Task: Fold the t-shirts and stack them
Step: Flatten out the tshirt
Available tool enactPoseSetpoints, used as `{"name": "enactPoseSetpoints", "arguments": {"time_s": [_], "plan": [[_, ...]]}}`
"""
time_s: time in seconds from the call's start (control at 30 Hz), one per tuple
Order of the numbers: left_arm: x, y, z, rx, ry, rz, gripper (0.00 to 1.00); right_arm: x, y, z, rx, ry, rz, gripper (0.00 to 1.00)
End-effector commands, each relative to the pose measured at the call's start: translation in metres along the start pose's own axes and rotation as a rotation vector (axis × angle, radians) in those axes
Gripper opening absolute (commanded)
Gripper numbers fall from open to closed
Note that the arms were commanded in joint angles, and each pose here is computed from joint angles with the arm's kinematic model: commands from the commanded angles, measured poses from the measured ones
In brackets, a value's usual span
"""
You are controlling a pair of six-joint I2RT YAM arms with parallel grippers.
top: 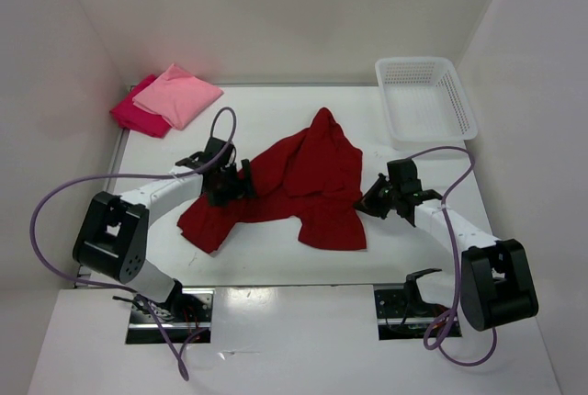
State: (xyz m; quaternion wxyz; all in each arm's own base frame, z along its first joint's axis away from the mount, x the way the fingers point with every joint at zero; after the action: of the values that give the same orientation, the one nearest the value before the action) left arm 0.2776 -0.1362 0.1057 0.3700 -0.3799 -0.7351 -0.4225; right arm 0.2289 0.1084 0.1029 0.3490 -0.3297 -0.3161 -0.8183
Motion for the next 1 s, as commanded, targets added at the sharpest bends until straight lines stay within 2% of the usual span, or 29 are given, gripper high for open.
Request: {"name": "enactPoseSetpoints", "arguments": {"time_s": [0.0,0.03,0.07,0.17,0.2,0.27,0.3,0.47,0.57,0.67,0.7,0.77,0.83,0.87,0.97], "plan": [[0.002,-0.004,0.001,0.001,0.027,-0.013,0.94,0.003,0.01,0.006,0.001,0.02,-0.04,0.05],[0.0,-0.009,0.003,-0.009,0.038,-0.006,0.87,0.004,0.008,0.005,0.002,0.023,-0.042,0.05],[0.0,-0.008,0.002,-0.009,0.032,-0.013,0.73,0.004,0.008,0.005,0.002,0.023,-0.042,0.05],[-0.005,-0.01,0.006,-0.009,0.049,-0.01,0.58,0.006,0.009,0.007,0.004,0.029,-0.048,0.05],[-0.008,-0.01,0.008,-0.008,0.064,-0.01,0.48,0.006,0.009,0.007,0.004,0.029,-0.048,0.05],[-0.01,-0.008,0.008,-0.019,0.076,-0.015,0.37,0.008,0.01,0.008,0.006,0.036,-0.056,0.05],[-0.009,-0.004,0.006,-0.02,0.076,-0.03,0.27,0.008,0.01,0.008,0.006,0.036,-0.056,0.05],[0.001,0.022,-0.002,-0.069,0.107,-0.123,0.05,0.01,0.008,0.005,0.002,0.017,-0.054,0.05],[0.009,0.048,-0.006,-0.105,0.125,-0.202,0.0,0.017,0.005,0.004,-0.012,0.024,-0.073,0.05],[0.016,0.078,-0.008,-0.135,0.125,-0.255,0.0,0.018,0.001,0.0,-0.027,0.011,-0.06,0.03],[0.02,0.102,-0.016,-0.142,0.114,-0.298,0.0,0.02,0.0,0.0,-0.028,0.01,-0.059,0.03],[0.019,0.125,-0.028,-0.246,0.094,-0.307,0.0,0.02,0.0,0.0,-0.028,0.01,-0.059,0.03],[0.005,0.161,-0.042,-0.318,0.115,-0.301,0.0,0.019,-0.002,-0.002,-0.039,0.003,-0.053,0.03],[-0.023,0.167,-0.039,-0.329,0.11,-0.233,0.0,0.019,-0.002,-0.002,-0.039,0.003,-0.053,0.03],[-0.048,0.216,-0.04,-0.283,0.066,-0.226,0.01,0.02,-0.001,-0.001,-0.039,0.003,-0.052,0.02]]}}
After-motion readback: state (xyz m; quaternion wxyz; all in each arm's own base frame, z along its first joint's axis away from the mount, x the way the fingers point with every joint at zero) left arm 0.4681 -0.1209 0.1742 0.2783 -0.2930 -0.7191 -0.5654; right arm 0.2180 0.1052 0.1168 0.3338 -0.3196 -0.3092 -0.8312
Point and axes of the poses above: each gripper's point midway between its finger pads, its own x axis back along the fingers, its own z axis along the line the jaws close on, y = z × x, the point moved 6 cm from there along x, back along the fingers, and after that the axes turned 6 degrees about x, right-handed, at the moved point
